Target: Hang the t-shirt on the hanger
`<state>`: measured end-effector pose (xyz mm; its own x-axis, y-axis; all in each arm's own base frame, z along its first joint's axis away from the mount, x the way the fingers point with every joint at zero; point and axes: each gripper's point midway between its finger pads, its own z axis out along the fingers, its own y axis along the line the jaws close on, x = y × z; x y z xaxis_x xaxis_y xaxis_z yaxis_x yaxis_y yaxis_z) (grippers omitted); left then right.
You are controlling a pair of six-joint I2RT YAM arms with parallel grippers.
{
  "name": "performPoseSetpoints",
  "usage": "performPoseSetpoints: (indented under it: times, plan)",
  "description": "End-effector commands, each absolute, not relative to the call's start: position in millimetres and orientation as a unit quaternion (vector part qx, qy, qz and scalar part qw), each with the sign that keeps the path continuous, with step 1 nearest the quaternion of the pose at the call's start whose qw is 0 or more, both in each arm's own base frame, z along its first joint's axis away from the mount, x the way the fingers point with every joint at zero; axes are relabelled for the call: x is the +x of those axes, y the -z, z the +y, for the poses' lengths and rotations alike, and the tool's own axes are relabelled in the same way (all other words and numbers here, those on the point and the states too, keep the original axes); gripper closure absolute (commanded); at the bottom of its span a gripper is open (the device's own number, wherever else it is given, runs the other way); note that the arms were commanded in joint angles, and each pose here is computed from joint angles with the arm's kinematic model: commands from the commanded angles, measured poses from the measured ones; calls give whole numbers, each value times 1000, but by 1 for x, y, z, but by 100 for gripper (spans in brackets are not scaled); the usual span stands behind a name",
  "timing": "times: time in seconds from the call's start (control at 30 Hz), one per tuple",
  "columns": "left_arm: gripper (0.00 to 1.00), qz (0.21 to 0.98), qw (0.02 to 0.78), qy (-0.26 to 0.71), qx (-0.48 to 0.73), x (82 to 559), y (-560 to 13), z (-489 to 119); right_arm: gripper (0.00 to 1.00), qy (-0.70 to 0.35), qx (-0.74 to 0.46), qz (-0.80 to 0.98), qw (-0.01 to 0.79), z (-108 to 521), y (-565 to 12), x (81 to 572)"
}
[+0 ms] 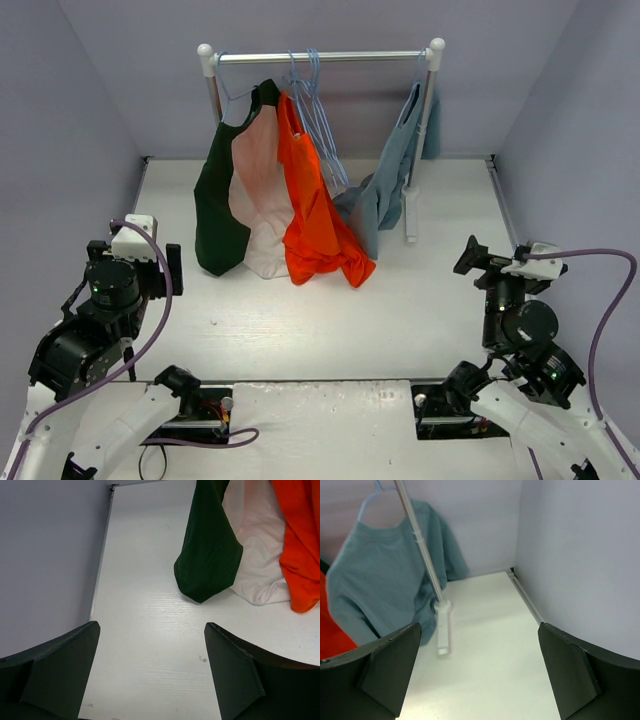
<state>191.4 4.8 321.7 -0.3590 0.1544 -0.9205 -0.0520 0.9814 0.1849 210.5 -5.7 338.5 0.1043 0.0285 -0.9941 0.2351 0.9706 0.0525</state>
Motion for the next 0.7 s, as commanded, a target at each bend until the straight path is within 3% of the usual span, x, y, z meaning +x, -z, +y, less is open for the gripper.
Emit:
performPoseSetpoints:
  times: [0.0,0.67]
  plan:
    - [19,806,584,-96,3,198,-332,9,0,61,137,662,735,-2,-339,218]
    - [18,804,588,-89,-20,189,-320,14,0,32,77,692,717,47,-333,251]
